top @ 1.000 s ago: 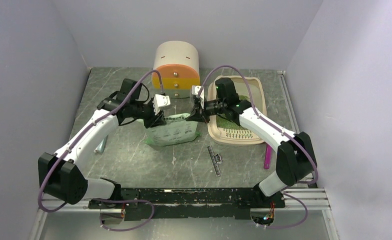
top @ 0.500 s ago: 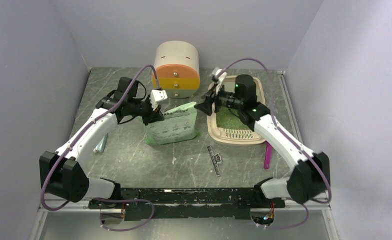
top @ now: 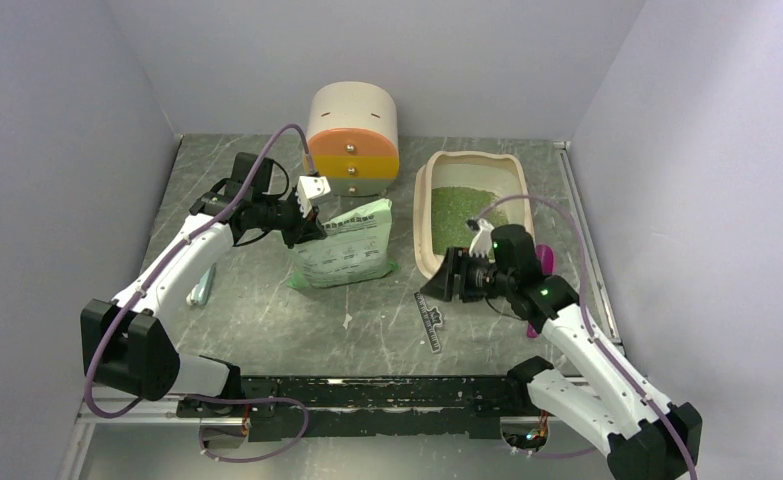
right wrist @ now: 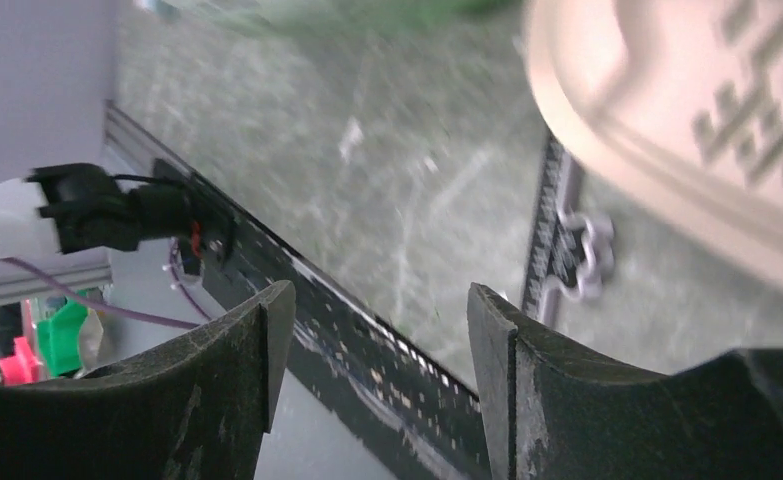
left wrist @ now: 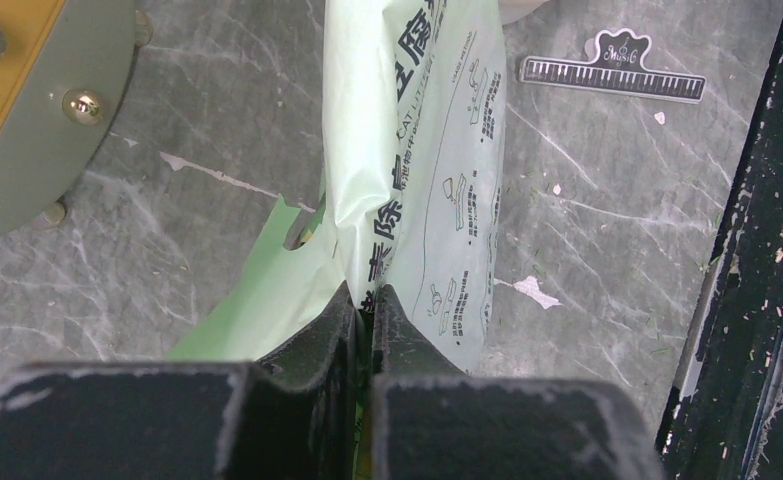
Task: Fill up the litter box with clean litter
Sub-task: Close the cat litter bag at the center of the board, then move the clamp to the center of the board.
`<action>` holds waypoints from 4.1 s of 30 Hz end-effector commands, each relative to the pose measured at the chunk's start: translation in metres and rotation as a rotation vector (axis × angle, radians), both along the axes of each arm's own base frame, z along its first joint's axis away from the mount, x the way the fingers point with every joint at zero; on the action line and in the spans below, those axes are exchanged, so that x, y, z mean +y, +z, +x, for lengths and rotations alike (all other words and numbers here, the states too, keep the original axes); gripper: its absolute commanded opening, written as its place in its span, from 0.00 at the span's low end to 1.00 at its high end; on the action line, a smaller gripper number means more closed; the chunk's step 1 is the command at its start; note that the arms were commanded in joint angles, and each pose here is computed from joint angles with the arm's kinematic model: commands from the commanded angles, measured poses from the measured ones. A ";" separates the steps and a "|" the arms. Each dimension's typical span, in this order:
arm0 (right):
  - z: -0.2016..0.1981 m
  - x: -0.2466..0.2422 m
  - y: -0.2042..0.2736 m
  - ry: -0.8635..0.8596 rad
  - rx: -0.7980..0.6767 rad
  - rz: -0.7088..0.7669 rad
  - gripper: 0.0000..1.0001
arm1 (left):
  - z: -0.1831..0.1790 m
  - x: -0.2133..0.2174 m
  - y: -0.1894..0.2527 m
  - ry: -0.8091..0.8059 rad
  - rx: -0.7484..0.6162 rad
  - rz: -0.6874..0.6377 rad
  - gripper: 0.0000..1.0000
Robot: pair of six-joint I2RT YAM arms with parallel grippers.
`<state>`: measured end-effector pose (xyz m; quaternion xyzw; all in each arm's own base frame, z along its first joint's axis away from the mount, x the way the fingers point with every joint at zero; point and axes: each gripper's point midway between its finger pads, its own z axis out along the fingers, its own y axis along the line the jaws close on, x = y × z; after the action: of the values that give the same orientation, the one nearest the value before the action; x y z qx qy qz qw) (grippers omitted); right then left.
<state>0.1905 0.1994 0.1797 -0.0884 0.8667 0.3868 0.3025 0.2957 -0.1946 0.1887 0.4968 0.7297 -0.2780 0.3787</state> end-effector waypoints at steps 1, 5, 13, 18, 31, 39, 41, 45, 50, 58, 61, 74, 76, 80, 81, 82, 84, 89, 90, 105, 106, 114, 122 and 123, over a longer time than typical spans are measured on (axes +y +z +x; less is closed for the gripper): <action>-0.032 -0.031 -0.065 -0.184 0.305 -0.127 0.67 | 0.003 -0.002 0.008 -0.008 0.004 -0.033 0.05; -0.025 -0.043 -0.105 -0.291 0.353 -0.194 0.65 | 0.003 -0.002 0.009 -0.008 0.007 -0.035 0.05; 0.008 -0.032 -0.130 -0.291 0.266 -0.180 0.53 | 0.003 -0.003 0.006 -0.004 0.027 -0.038 0.05; 0.012 -0.029 -0.145 -0.245 0.239 -0.194 0.52 | 0.003 -0.004 0.006 0.001 0.032 -0.042 0.05; -0.003 -0.025 -0.160 -0.164 0.179 -0.221 0.47 | 0.002 -0.005 0.004 0.009 0.049 -0.052 0.05; -0.008 -0.020 -0.163 -0.150 0.148 -0.255 0.25 | 0.002 -0.005 0.003 0.010 0.058 -0.051 0.05; -0.006 -0.019 -0.161 -0.153 0.133 -0.281 0.12 | 0.001 -0.006 0.002 0.012 0.065 -0.059 0.05; 0.002 0.002 -0.127 -0.067 0.012 -0.252 0.00 | 0.002 -0.009 0.002 0.029 0.092 -0.083 0.05; 0.014 0.008 -0.086 -0.053 -0.165 -0.368 0.00 | 0.002 -0.015 0.002 0.049 0.128 -0.139 0.05; 0.030 -0.006 -0.106 -0.186 -0.240 -0.754 0.00 | 0.010 -0.014 -0.005 0.128 0.150 -0.148 0.05; 0.043 0.002 -0.106 -0.226 -0.291 -0.799 0.00 | 0.011 -0.018 -0.008 0.133 0.160 -0.162 0.05; 0.077 0.081 -0.118 -0.193 -0.302 -0.653 0.00 | 0.007 -0.034 -0.016 0.110 0.191 -0.200 0.05; 0.072 0.090 -0.126 -0.143 -0.282 -0.629 0.00 | 0.007 -0.035 -0.016 0.101 0.191 -0.207 0.05; 0.068 0.091 -0.144 -0.116 -0.226 -0.675 0.14 | 0.008 -0.034 -0.021 0.107 0.191 -0.194 0.05; 0.066 0.092 -0.146 -0.104 -0.217 -0.679 0.17 | 0.008 -0.033 -0.021 0.108 0.190 -0.191 0.05; 0.065 0.093 -0.147 -0.098 -0.211 -0.679 0.25 | 0.008 -0.033 -0.023 0.106 0.190 -0.188 0.05; 0.063 0.097 -0.142 -0.087 -0.203 -0.652 0.34 | 0.008 -0.033 -0.025 0.104 0.191 -0.183 0.05; 0.064 0.094 -0.123 -0.121 -0.220 -0.625 0.43 | 0.010 -0.033 -0.025 0.103 0.186 -0.179 0.05; 0.064 0.094 -0.120 -0.119 -0.221 -0.623 0.47 | 0.010 -0.033 -0.025 0.103 0.187 -0.179 0.05; 0.066 0.058 -0.126 -0.314 -0.165 -0.705 0.69 | 0.015 -0.028 -0.027 0.151 0.179 -0.164 0.05; 0.069 0.057 -0.131 -0.333 -0.152 -0.729 0.69 | 0.016 -0.028 -0.027 0.154 0.181 -0.165 0.05; 0.079 0.055 -0.161 -0.350 -0.118 -0.838 0.37 | 0.014 -0.026 -0.029 0.158 0.180 -0.157 0.05; 0.075 0.059 -0.130 -0.338 -0.155 -0.616 0.16 | 0.014 -0.025 -0.029 0.162 0.182 -0.172 0.05; 0.076 0.059 -0.128 -0.338 -0.148 -0.581 0.15 | 0.014 -0.026 -0.030 0.161 0.184 -0.174 0.05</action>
<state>0.2623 0.2534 0.0347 -0.0781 0.9271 -0.0068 0.3666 0.3289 -0.2081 0.1654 0.3710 0.7759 -0.3166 0.4001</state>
